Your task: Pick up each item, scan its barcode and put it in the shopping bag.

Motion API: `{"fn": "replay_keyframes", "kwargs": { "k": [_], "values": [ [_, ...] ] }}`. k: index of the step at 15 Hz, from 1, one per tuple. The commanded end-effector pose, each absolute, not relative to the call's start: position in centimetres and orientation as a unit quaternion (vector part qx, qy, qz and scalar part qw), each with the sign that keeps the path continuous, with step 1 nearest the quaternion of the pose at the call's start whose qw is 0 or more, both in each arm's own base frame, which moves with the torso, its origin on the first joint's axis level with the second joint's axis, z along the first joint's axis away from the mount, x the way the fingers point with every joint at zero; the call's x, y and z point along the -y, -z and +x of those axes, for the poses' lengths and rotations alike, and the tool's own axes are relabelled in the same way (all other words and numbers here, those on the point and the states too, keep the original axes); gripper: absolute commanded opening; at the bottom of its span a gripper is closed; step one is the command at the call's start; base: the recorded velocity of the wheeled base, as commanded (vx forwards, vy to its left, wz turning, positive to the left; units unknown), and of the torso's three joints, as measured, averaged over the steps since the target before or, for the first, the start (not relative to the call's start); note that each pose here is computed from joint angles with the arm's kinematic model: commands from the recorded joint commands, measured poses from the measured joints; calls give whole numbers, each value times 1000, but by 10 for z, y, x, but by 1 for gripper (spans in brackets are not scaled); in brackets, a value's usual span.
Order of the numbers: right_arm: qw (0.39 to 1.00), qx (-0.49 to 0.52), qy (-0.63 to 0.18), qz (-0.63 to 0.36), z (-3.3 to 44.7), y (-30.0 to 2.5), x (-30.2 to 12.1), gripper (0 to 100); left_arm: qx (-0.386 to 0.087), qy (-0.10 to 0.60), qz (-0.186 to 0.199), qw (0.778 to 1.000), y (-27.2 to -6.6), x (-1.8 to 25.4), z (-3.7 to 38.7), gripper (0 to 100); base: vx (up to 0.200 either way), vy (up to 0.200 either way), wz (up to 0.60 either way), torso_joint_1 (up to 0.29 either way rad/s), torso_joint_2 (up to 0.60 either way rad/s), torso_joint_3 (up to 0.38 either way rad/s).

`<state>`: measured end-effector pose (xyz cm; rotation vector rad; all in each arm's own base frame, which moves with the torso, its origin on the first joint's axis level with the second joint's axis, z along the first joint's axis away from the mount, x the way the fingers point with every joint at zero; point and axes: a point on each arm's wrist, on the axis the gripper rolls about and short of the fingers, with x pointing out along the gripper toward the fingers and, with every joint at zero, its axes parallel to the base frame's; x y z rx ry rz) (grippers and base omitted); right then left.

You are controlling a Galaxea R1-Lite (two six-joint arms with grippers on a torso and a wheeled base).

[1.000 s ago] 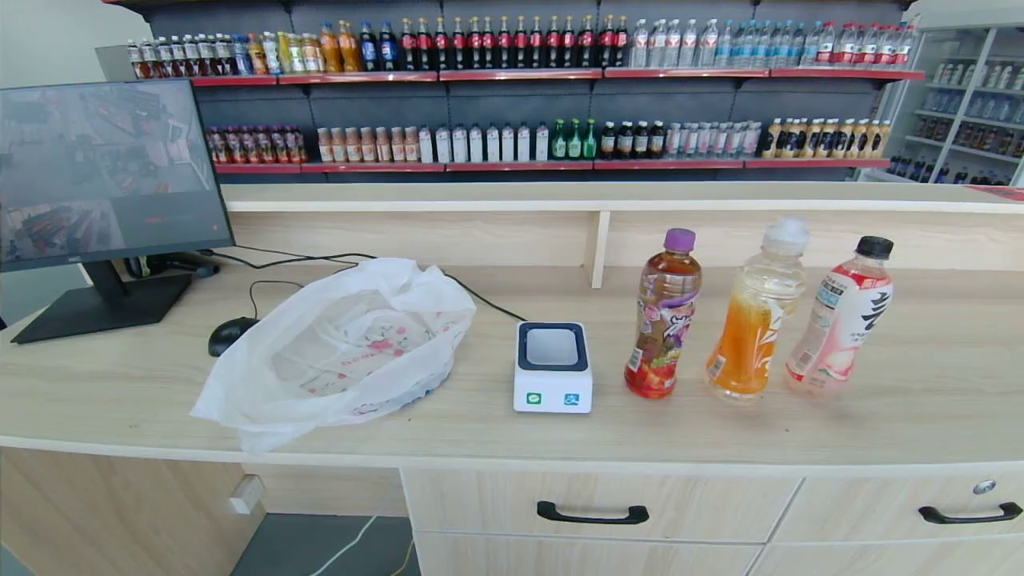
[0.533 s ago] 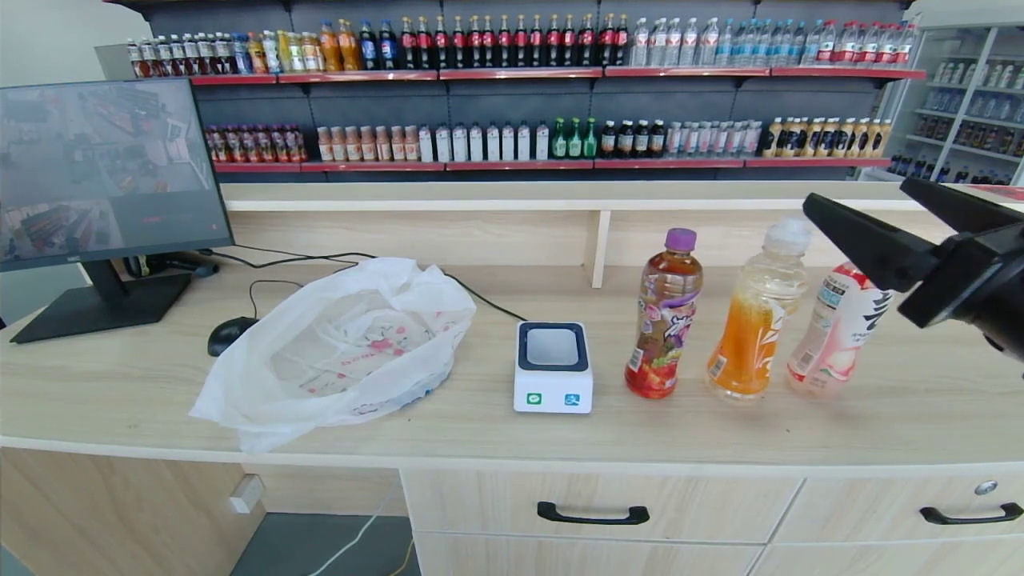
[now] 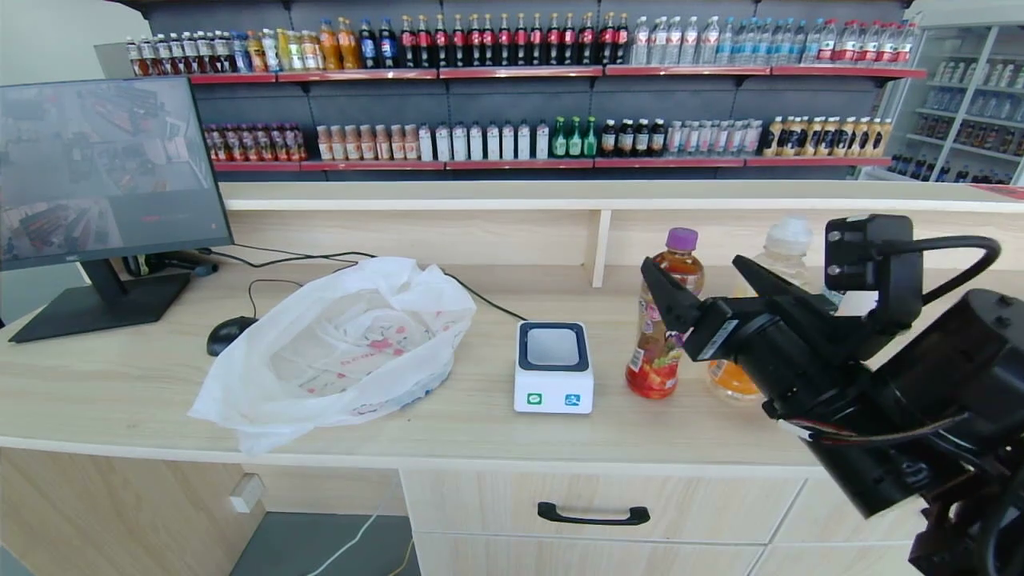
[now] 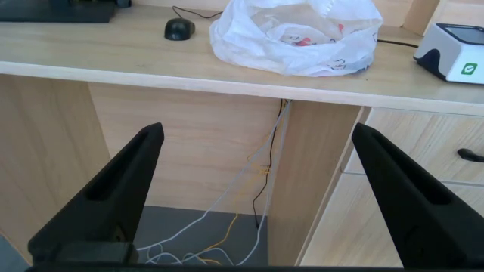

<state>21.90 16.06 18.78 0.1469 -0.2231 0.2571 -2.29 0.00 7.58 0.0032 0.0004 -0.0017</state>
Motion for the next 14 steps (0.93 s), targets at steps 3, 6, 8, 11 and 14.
{"fn": "replay_keyframes", "kwargs": {
  "k": [3,6,8,11,14],
  "values": [
    [988,71,-128,55,234,-158,-161,100,0,1,2,1000,-76,0,-23,100,0,0,0,0,0,0],
    [988,59,-130,52,243,-148,-157,100,0,1,2,1000,-76,0,-23,100,0,0,0,0,0,0],
    [989,48,-133,51,246,-141,-159,100,0,1,2,1000,-76,0,-23,100,0,0,0,0,0,0],
    [989,39,-134,52,246,-134,-159,100,0,1,2,1000,-76,0,-23,100,0,0,0,0,0,0],
    [989,22,-133,56,241,-125,-156,100,0,0,2,1000,-76,0,-23,100,0,0,0,0,0,0]
  ]
}}
